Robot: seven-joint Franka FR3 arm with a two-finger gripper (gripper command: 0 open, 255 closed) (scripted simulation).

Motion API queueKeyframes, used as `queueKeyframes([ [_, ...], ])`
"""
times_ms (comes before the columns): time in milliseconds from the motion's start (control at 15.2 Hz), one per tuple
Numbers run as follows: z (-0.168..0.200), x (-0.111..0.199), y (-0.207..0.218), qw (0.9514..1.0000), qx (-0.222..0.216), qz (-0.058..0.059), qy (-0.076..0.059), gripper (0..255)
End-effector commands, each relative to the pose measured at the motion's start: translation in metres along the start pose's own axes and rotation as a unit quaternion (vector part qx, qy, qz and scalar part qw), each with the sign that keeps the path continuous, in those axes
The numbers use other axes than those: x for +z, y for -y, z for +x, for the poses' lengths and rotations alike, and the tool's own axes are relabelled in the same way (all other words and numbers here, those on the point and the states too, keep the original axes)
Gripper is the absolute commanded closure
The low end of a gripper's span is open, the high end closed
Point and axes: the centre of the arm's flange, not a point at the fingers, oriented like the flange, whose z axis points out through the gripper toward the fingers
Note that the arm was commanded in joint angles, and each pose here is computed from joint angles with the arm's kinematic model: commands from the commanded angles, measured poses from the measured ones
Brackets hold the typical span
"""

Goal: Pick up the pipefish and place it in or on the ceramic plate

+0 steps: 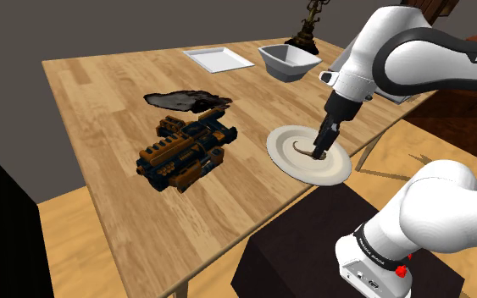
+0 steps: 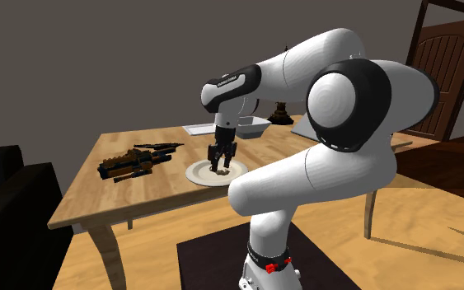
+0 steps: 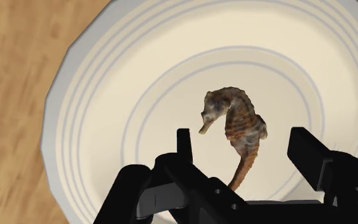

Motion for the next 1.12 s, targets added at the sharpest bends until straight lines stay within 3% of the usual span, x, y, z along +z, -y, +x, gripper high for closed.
queueKeyframes([
  [0,0.0,0.0,0.0,1.0,0.0,0.0,0.0,0],
  [264,0.0,0.0,0.0,1.0,0.0,0.0,0.0,0],
  [528,0.0,-0.05,0.0,1.0,0.0,0.0,0.0,0],
  [1056,0.0,-0.05,0.0,1.0,0.0,0.0,0.0,0],
])
